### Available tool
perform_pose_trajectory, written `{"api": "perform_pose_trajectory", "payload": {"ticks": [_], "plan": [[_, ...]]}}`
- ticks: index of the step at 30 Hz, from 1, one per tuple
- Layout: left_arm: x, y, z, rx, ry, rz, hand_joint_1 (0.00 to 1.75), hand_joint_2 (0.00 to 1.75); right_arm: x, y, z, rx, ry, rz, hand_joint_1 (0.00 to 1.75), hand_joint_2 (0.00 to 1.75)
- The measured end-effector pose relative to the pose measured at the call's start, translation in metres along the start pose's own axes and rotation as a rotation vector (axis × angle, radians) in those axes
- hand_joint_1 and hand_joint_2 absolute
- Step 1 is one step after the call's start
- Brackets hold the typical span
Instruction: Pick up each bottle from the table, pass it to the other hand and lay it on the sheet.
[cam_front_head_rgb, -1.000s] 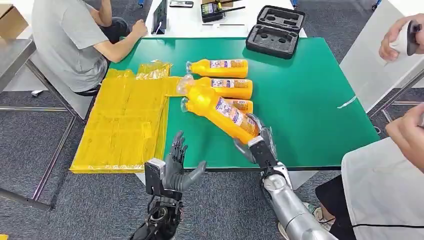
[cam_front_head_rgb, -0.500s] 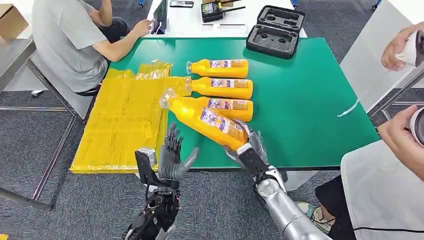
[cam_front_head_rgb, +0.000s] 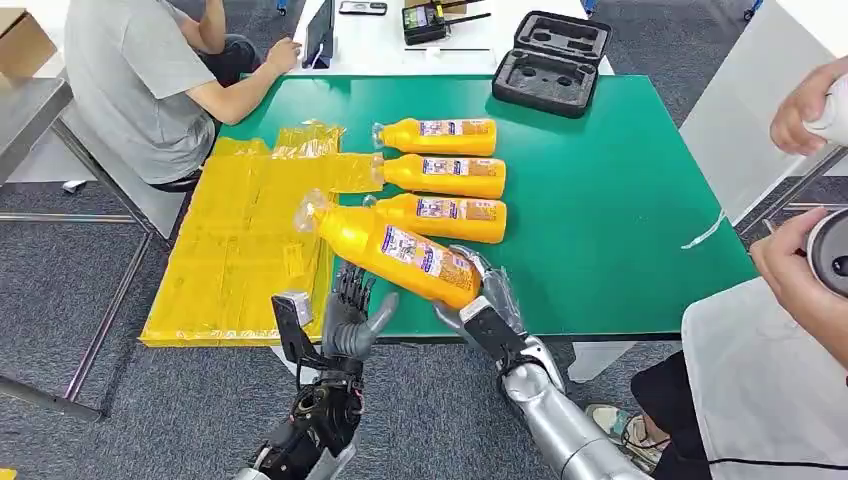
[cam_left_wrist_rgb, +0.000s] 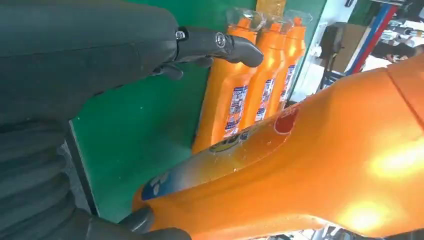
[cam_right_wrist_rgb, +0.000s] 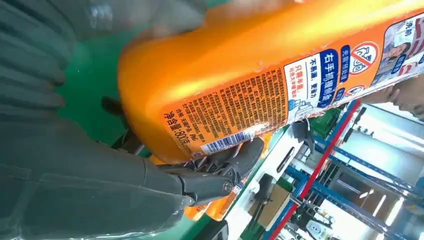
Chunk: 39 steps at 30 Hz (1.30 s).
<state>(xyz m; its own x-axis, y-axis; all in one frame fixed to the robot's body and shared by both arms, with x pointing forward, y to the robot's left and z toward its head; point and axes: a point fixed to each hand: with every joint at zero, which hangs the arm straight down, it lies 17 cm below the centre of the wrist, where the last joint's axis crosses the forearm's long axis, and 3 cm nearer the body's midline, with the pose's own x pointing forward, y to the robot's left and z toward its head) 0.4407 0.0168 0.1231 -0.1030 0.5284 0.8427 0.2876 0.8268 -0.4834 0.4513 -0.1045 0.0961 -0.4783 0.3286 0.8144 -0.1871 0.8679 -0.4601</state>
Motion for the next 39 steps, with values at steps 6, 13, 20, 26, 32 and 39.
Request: {"api": "perform_pose_trajectory", "payload": {"ticks": [6, 13, 20, 26, 32, 39], "plan": [[-0.007, -0.002, 0.0, -0.003, 0.033, 0.113, 0.0, 0.0, 0.013, 0.014, -0.003, 0.038, -0.025, -0.041, 1.71, 1.75], [-0.012, -0.005, 0.002, -0.021, 0.048, 0.133, 0.0, 0.0, 0.023, 0.027, -0.005, 0.071, -0.039, -0.094, 1.75, 1.75], [-0.01, -0.008, 0.002, -0.043, 0.043, 0.13, 0.0, 1.75, 0.025, 0.033, -0.004, 0.088, -0.035, -0.134, 1.71, 1.75], [0.005, -0.012, -0.001, -0.072, 0.0, 0.163, 0.0, 1.75, 0.028, 0.038, -0.004, 0.106, -0.033, -0.173, 1.71, 1.75], [0.019, -0.01, -0.007, -0.067, -0.04, 0.156, 0.0, 1.75, 0.028, 0.041, -0.002, 0.12, -0.03, -0.192, 1.71, 1.75], [0.048, -0.009, -0.014, -0.06, -0.125, 0.17, 0.0, 1.75, 0.027, 0.041, -0.002, 0.126, -0.021, -0.219, 1.71, 1.75]]}}
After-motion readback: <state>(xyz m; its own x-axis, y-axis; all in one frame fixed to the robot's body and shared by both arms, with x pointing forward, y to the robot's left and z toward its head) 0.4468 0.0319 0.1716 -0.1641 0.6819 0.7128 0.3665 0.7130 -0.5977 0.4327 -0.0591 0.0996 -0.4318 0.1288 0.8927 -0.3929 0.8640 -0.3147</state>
